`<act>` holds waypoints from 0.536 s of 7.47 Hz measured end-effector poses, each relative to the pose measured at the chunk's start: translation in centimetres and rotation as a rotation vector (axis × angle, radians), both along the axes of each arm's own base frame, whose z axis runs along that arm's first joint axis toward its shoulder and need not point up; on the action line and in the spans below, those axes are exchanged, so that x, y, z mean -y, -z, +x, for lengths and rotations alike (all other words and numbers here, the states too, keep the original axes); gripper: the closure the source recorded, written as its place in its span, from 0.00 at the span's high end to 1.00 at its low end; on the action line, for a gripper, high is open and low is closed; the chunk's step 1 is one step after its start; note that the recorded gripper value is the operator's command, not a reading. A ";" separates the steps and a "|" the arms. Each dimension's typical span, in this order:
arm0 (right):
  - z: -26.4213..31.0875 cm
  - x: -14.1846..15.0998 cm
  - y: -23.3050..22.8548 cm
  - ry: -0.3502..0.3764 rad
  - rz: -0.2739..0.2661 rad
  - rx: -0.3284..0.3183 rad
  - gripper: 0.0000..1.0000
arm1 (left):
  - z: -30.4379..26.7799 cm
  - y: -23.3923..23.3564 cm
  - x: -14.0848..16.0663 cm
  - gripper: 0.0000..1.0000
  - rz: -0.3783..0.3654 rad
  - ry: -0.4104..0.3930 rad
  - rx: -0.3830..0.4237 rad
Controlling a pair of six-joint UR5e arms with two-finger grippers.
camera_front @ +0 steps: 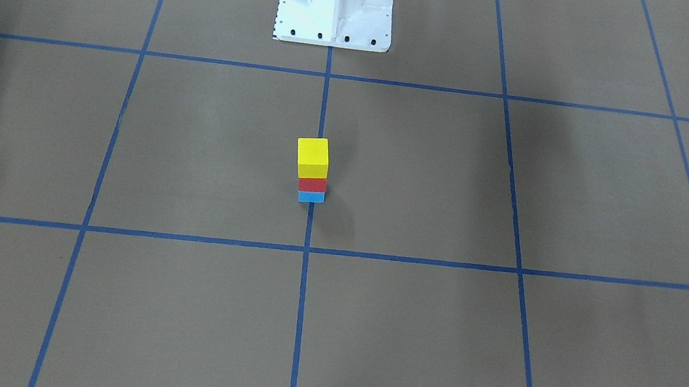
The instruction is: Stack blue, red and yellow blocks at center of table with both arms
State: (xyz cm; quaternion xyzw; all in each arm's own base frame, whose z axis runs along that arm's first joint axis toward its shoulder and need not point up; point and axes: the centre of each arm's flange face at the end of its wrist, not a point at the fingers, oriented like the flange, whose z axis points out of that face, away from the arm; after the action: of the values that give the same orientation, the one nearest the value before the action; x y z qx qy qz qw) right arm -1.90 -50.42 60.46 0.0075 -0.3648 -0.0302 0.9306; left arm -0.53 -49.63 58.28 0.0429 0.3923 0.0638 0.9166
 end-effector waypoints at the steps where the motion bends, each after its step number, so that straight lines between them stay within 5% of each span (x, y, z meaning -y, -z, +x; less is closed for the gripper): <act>1: 0.3 0.9 0.8 0.018 -0.008 -0.007 1.00 | 0.0 0.0 0.0 0.99 -0.002 0.000 -0.002; 4: 0.8 1.8 1.5 0.049 -0.015 -0.007 1.00 | 0.0 -0.3 -0.4 0.99 0.003 -0.004 -0.006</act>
State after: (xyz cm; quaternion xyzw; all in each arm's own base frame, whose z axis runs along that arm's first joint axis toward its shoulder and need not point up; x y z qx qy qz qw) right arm -1.10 -52.18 58.93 -0.0083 -0.3619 -0.0505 0.9308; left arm -0.57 -49.28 58.53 0.0436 0.3952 0.0659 0.9152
